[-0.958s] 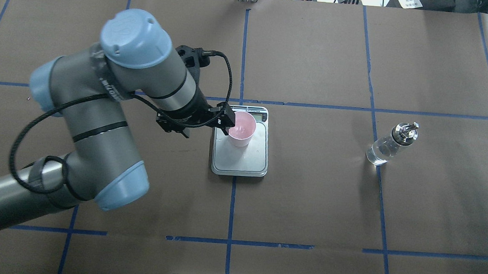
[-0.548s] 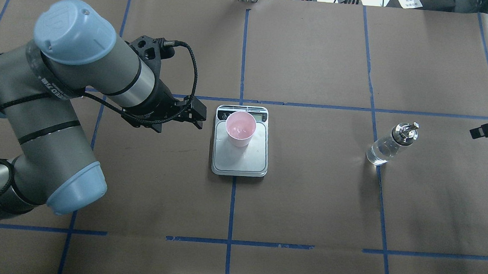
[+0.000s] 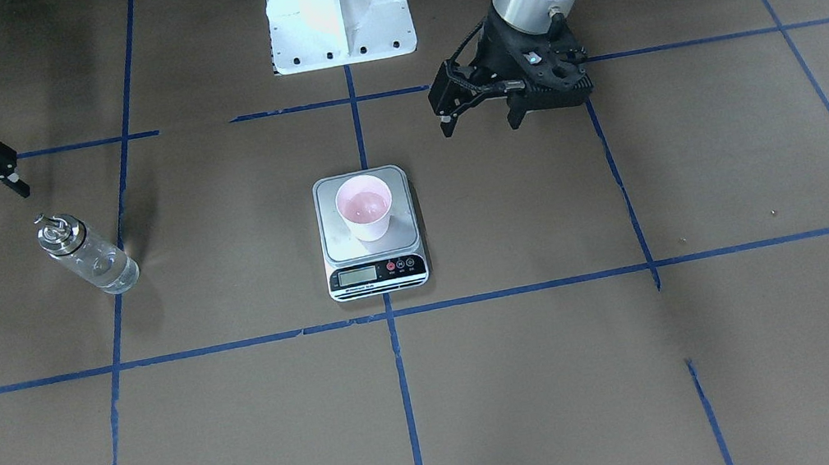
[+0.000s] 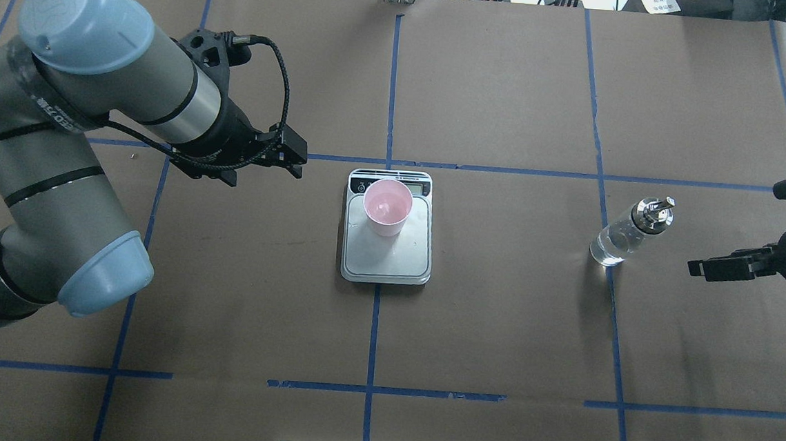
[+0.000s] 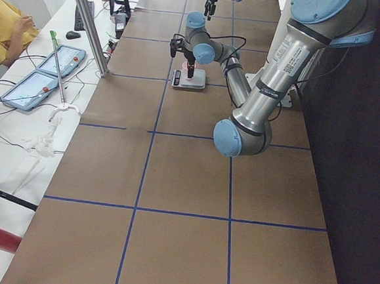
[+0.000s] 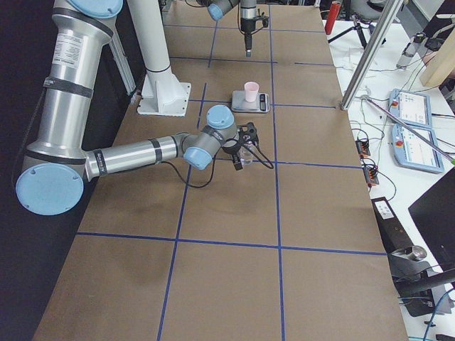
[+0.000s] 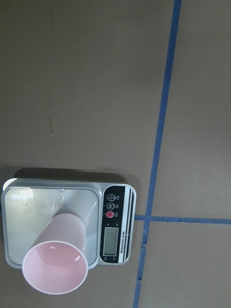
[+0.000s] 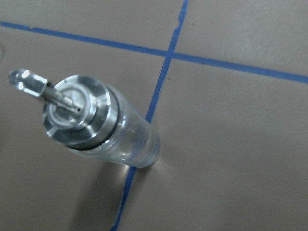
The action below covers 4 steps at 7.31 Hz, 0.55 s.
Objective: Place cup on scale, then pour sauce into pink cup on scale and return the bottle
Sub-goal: 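Withdraw the left gripper from the cup while the right gripper reaches toward the sauce bottle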
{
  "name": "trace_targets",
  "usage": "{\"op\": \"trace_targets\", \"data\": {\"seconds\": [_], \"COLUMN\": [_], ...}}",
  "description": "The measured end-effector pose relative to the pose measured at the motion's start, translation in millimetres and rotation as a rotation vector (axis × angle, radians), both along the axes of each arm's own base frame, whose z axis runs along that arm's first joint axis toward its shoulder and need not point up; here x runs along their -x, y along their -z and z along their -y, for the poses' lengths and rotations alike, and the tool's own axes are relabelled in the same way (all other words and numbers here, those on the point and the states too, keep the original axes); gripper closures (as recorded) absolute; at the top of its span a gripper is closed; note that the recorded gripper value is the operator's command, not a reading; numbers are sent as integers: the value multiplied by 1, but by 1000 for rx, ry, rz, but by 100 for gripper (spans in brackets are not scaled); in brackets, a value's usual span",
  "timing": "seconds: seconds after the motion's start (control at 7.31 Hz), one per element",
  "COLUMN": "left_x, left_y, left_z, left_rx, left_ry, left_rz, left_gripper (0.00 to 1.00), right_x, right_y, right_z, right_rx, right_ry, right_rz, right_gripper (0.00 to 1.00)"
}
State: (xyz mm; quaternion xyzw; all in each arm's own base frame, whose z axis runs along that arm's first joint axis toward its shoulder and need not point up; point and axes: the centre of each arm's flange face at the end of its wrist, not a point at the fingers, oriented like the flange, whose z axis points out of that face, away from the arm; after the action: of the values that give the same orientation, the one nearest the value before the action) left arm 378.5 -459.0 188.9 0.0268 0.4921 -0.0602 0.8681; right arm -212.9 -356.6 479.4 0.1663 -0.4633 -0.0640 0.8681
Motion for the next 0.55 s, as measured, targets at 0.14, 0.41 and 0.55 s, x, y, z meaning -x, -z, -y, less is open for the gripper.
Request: {"op": "trace_targets", "data": {"seconds": [0.14, 0.41, 0.55], "left_x": [12, 37, 45], "left_y": [-15, -45, -52], "left_z": [8, 22, 27], "left_rx": [-37, -93, -101], "left_ry": [-9, -15, -4], "left_rz": [27, 79, 94], "left_gripper": [0, 0, 0], "right_x": [29, 74, 87], "right_y": [5, 13, 16], "right_z": [-12, -29, -32], "right_rx": [14, -35, -74], "right_ry": [-48, -160, -232], "right_rz": [-5, -33, -47], "right_gripper": [0, 0, 0]}}
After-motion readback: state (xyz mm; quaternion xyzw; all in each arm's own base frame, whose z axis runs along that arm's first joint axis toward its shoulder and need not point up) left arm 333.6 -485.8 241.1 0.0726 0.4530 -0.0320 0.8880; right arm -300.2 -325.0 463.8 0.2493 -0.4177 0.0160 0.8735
